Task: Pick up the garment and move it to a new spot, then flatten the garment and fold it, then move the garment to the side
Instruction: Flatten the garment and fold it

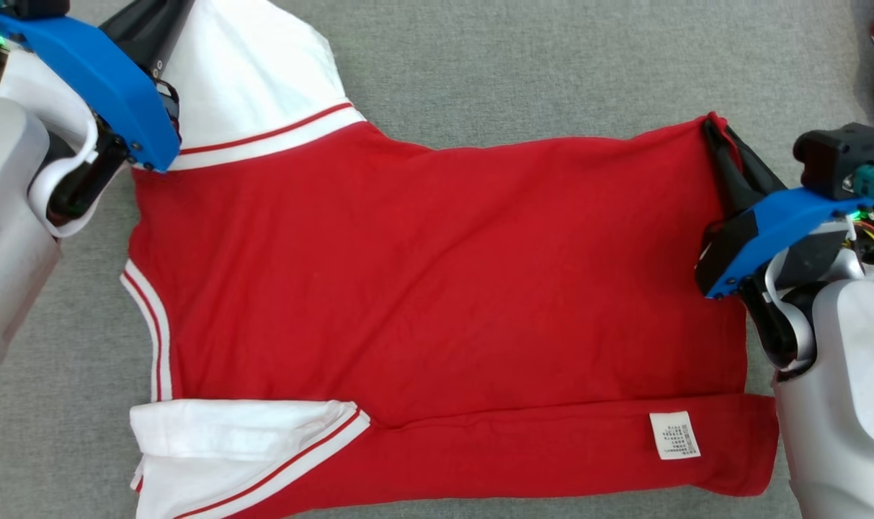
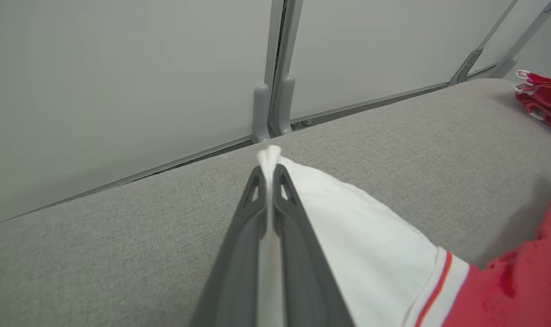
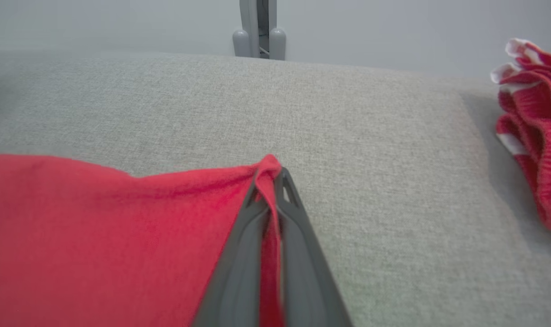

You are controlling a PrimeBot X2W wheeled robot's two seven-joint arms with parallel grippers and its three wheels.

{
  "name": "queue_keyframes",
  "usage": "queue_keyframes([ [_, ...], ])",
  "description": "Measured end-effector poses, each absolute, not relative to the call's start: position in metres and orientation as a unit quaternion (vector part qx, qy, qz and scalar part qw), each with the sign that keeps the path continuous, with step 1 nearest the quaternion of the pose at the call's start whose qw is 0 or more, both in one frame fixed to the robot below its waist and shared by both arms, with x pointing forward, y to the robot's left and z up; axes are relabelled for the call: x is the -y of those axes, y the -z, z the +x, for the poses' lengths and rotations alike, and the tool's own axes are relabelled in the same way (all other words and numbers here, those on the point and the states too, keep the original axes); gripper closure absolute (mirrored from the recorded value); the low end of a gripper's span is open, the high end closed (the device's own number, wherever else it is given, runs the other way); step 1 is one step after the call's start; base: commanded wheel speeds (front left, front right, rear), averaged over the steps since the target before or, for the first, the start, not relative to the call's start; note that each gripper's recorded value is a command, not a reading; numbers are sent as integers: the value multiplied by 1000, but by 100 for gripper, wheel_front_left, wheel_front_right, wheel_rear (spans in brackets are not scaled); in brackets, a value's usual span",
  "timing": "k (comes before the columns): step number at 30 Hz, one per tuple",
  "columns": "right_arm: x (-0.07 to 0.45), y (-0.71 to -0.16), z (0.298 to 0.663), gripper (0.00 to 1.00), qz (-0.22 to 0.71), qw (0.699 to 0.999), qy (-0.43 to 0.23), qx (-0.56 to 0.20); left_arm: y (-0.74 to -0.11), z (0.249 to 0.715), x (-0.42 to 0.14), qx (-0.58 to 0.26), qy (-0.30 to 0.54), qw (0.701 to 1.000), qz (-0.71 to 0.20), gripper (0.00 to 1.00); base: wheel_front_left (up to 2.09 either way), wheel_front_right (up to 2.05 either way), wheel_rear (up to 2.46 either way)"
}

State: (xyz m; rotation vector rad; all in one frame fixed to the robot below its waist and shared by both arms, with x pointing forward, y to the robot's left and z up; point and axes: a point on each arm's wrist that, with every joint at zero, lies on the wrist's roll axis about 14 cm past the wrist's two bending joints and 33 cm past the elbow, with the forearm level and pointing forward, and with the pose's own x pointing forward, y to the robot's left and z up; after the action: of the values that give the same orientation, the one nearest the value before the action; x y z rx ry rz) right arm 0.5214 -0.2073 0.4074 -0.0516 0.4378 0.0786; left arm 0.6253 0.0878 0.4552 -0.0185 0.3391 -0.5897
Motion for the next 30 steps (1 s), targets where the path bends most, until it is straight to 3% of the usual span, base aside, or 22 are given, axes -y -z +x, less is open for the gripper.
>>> queue_keyframes([
  [13, 207, -426, 503, 100, -27, 984, -40, -172, -496, 572, -102, -98, 311, 945, -21, 100, 0, 0, 0],
  [30, 203, -437, 473, 100, -26, 988, -49, -146, -508, 471, -115, -100, 297, 949, -48, 100, 0, 0, 0],
])
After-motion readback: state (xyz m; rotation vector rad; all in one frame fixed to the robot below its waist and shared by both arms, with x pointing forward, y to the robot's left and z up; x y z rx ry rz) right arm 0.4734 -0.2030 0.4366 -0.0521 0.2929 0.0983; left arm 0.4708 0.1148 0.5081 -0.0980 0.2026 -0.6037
